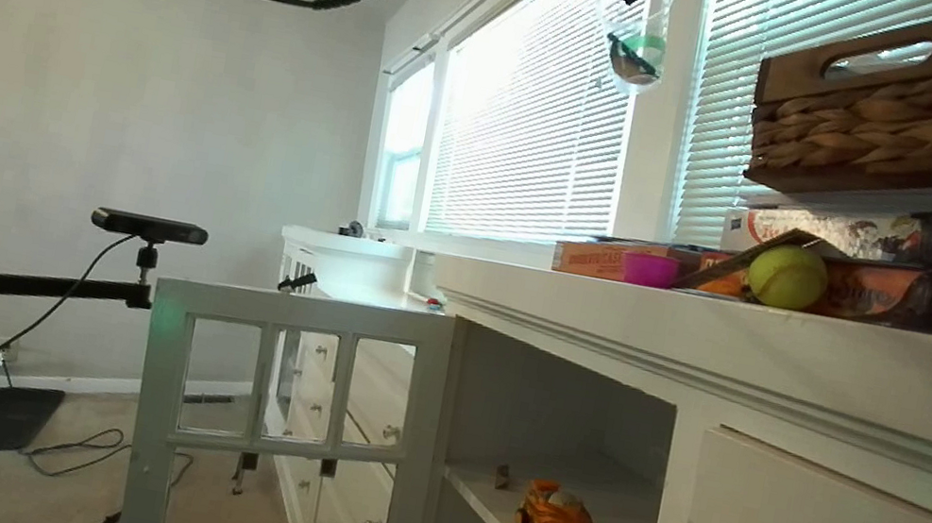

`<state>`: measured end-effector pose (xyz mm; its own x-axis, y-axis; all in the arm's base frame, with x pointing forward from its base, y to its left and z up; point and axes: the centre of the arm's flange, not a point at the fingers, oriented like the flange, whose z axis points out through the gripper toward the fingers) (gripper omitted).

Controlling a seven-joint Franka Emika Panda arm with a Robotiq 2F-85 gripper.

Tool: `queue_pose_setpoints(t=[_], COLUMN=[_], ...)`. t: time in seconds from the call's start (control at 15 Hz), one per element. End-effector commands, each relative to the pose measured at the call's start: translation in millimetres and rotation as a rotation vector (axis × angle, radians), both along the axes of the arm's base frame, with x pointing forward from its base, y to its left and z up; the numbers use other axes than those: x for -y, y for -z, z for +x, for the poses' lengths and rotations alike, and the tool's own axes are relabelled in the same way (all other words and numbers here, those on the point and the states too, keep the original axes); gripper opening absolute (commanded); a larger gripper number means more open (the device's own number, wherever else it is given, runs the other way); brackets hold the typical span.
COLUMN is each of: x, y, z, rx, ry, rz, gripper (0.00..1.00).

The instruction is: Pour the contents in the clear cup into the basket.

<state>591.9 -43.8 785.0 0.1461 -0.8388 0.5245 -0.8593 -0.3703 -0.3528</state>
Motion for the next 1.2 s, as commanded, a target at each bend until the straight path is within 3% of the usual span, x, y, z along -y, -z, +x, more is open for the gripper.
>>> queue_pose_setpoints(t=[0.0,0.33,0.6,1.13], x=[16.2,49.5,72.0,121.2], y=[9.0,-8.0,-16.3,-21.3], z=[-18.2,-28.4,-40.3,-47.0], rx=[0.071,0.165,0.243,0.333], ry=[0.151,0.305,0.447,0.664], rz=[-0.003,0.018,-0.015,-0.032], gripper=[0.02,0.02,0.02,0.02])
